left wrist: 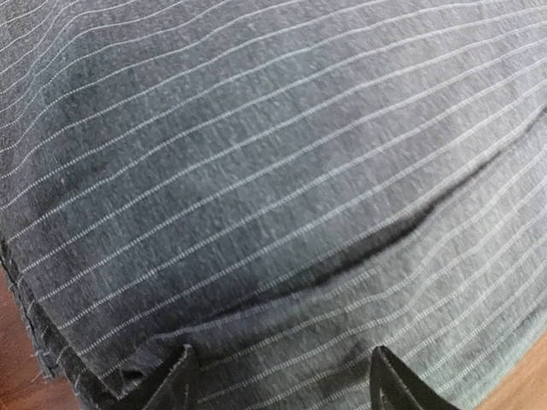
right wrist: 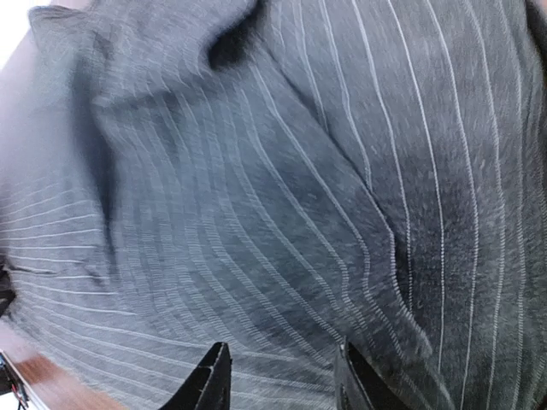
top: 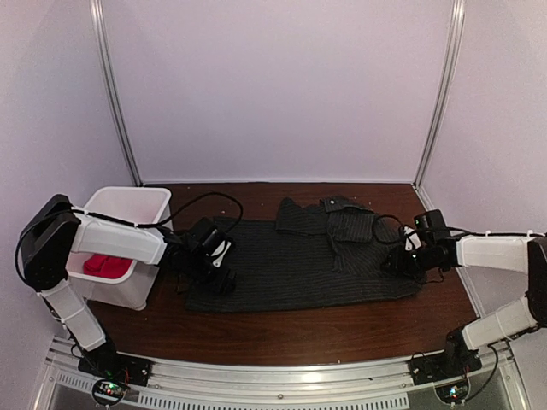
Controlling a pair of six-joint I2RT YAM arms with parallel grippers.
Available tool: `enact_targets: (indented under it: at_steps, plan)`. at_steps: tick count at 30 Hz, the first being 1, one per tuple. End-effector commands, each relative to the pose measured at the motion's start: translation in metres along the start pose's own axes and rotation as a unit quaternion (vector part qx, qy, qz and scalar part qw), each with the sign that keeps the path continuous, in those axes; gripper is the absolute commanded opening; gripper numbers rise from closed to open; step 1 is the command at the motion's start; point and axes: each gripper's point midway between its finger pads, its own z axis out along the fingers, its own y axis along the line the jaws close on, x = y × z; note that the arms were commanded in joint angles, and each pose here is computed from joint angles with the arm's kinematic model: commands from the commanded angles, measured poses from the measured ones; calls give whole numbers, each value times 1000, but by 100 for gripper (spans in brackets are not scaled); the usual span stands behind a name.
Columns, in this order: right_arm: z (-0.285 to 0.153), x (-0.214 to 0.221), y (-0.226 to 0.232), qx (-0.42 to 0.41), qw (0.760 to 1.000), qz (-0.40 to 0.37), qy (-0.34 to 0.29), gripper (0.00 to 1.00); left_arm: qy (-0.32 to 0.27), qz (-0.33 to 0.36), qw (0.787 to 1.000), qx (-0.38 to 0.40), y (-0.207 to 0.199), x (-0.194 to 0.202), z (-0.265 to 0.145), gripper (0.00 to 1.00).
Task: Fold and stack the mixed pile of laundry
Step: Fold the 1/3-folded shirt at the center of the board.
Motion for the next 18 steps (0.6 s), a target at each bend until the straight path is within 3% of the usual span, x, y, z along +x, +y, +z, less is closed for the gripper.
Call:
enact_targets:
  at_steps: [1,6,10,13,18]
  plan:
    - [-32,-42,27,-31,996,-35,-74,45,-34,22,999,26,-15,-30,-28,71]
    - [-47,-114,63,-39,984,-116,-133,52,-67,34,997,33,-22,-64,-44,74]
    - [-33,-165,98,-73,966,-193,-156,57,-81,30,996,33,-22,-80,-47,78]
    - [-12,-185,120,-95,952,-247,-150,62,-85,24,995,54,-28,-86,-51,84]
    - [37,-205,134,-48,932,-339,-121,65,-93,18,993,64,-28,-92,-55,89]
